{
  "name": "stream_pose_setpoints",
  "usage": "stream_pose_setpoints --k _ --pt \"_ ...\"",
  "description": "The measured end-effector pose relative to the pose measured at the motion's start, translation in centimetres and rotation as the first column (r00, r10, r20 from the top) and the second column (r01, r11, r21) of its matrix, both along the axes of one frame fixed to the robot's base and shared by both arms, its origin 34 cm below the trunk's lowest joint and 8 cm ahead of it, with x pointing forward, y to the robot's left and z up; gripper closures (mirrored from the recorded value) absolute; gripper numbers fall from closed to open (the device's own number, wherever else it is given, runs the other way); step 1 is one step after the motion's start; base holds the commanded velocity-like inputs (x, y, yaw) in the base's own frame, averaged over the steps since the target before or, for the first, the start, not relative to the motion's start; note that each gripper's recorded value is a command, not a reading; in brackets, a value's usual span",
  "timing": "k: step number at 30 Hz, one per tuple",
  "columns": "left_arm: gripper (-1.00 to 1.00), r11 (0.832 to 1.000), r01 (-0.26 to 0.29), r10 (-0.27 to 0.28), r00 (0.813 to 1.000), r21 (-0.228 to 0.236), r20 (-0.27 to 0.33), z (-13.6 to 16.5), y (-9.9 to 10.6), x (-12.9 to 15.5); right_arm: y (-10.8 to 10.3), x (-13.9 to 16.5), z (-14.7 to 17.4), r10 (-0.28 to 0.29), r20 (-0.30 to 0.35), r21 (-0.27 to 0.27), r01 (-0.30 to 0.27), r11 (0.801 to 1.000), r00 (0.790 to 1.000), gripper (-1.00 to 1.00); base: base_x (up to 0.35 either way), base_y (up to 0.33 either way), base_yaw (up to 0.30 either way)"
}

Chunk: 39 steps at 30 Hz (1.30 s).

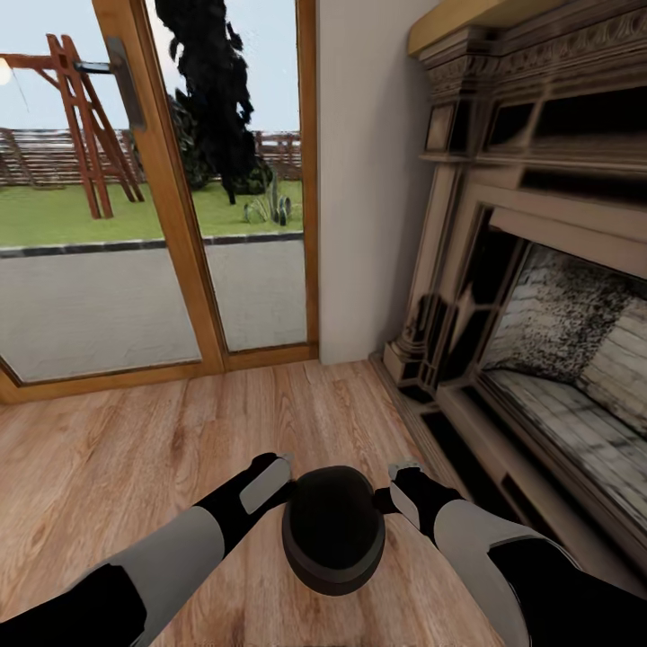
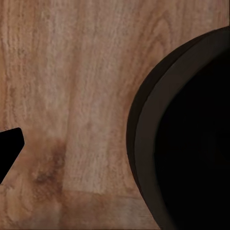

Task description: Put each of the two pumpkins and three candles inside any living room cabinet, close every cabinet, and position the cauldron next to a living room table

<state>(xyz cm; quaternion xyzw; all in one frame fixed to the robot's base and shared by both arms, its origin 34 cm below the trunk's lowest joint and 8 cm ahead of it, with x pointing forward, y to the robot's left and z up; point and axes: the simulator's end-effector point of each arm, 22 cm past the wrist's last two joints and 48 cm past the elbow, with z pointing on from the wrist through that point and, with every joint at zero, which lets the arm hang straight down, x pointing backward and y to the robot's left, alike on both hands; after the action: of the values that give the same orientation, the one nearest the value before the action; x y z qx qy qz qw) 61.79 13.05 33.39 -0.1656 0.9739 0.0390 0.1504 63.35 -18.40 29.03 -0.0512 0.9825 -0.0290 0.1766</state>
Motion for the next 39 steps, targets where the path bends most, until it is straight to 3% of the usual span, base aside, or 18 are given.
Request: stream_pose_setpoints --k 23,39 --pt "-1.00 0.999 0.032 -0.033 0.996 -0.017 -0.082 -5.4 -0.8 -1.8 0.2 -2.2 -5.3 -0.005 -0.091 0.013 0.006 1.000 0.996 -1.00 0.000 0.000 0.000" --pt "-1.00 0.999 0.018 -0.023 0.989 -0.036 -0.145 -8.8 -1.2 -3.4 0.5 -4.0 -8.8 -0.023 -0.154 0.035 0.029 0.999 0.988 -1.00 0.000 0.000 0.000"
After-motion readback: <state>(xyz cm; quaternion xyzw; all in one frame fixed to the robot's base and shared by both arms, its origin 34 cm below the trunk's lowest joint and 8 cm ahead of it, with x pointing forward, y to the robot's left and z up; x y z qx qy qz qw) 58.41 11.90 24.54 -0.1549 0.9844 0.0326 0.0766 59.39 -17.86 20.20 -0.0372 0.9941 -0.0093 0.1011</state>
